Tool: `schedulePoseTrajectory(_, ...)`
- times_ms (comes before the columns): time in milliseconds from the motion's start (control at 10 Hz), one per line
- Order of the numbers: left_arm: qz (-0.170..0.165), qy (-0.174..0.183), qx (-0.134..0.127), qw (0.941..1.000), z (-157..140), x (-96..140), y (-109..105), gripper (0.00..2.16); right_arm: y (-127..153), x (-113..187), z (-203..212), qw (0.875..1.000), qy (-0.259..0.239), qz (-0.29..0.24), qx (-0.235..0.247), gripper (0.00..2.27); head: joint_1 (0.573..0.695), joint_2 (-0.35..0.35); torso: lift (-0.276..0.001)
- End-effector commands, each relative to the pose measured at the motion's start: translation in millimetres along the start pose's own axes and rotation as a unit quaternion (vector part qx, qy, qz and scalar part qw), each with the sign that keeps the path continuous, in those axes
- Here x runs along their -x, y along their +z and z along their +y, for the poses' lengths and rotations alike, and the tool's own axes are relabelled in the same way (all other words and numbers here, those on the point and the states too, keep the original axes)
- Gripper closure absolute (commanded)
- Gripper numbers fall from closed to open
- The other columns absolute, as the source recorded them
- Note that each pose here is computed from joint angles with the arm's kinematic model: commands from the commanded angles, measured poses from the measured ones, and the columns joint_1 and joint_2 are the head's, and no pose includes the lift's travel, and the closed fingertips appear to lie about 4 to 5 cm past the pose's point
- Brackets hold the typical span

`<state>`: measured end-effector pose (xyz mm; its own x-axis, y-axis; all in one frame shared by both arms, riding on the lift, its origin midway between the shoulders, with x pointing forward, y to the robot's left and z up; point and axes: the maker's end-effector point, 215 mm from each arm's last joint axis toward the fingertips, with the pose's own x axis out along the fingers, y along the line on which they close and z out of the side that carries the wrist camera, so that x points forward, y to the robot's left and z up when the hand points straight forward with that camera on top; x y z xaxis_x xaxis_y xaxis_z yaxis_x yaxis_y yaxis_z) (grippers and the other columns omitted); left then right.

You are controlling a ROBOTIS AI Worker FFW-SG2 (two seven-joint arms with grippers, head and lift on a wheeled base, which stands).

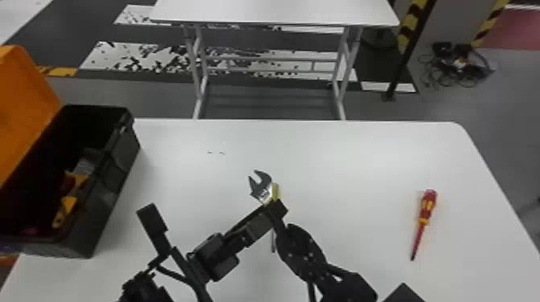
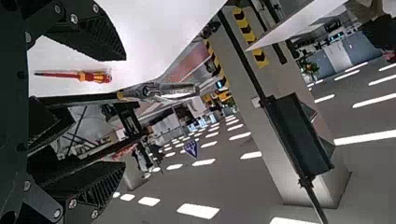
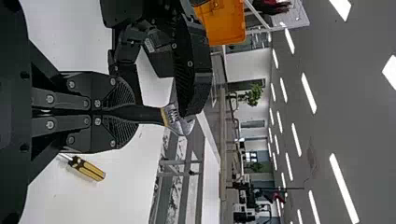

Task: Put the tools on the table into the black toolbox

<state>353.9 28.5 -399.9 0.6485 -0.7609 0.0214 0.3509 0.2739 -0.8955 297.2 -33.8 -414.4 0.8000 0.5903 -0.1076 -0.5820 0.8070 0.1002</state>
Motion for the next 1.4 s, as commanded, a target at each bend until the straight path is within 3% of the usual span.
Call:
schedulePoseTrajectory(0, -0.001, -0.004, 0.007, 1.0, 2.0, -2.2, 0.2, 0.22, 1.0, -0.6, 0.5, 1.0, 0.001, -0.001, 0.0, 2.25, 0.695, -0.01, -0.075)
schedulePoseTrajectory(200, -0.002, -0.005, 0.009, 1.0, 5.1, -2.6, 0.5, 0.43, 1.6, -1.0, 0.2, 1.0, 0.001, -0.002, 0.001, 2.25, 0.695, -0.009, -0.075)
schedulePoseTrajectory(300, -0.001, -0.009, 0.014, 0.9999, 6.6, -1.9, -1.0, 0.71, 2.1, -1.5, -0.1, 1.0, 0.001, -0.002, 0.001, 2.25, 0.695, -0.009, -0.075)
schedulePoseTrajectory(400, 0.0, -0.013, 0.015, 0.9998, 5.8, -1.8, -1.4, 1.42, 2.1, -1.5, -0.1, 1.0, 0.001, -0.002, 0.001, 2.25, 0.695, -0.01, -0.075)
schedulePoseTrajectory(500, 0.0, -0.02, 0.012, 0.9997, 3.5, -1.8, 0.3, 1.79, 2.3, -1.7, -0.1, 1.0, 0.0, -0.003, 0.001, 2.25, 0.695, -0.01, -0.075)
schedulePoseTrajectory(700, 0.022, -0.026, 0.011, 0.9994, 2.5, -1.8, -8.1, 2.13, 3.1, -1.8, -0.2, 1.0, 0.0, -0.004, 0.001, 2.25, 0.695, -0.009, -0.075)
schedulePoseTrajectory(800, 0.022, -0.03, 0.008, 0.9993, 1.1, -1.3, -6.2, 2.13, 3.8, -2.4, -0.5, 1.0, -0.002, -0.004, -0.002, 2.25, 0.695, -0.012, -0.075)
schedulePoseTrajectory(900, 0.021, -0.029, 0.007, 0.9993, 1.9, -0.6, -4.9, 2.13, 4.2, -0.9, -2.1, 1.0, -0.005, -0.007, -0.011, 1.84, 0.695, -0.016, -0.075)
schedulePoseTrajectory(1000, 0.02, -0.027, 0.008, 0.9994, 3.3, 0.9, -4.4, 2.13, 5.5, 0.2, -4.4, 1.0, -0.008, -0.01, -0.016, 0.73, 0.695, -0.017, -0.075)
schedulePoseTrajectory(1100, 0.019, -0.024, 0.008, 0.9995, 5.1, 1.9, -3.7, 2.13, 5.0, 0.7, -4.2, 1.0, -0.008, -0.01, -0.017, 0.01, 0.695, -0.018, -0.075)
schedulePoseTrajectory(1300, 0.01, -0.02, 0.004, 0.9997, 8.1, 9.2, 9.7, 2.13, 2.6, 4.7, -5.1, 1.0, -0.012, -0.009, -0.023, 0.03, 0.695, -0.014, -0.075)
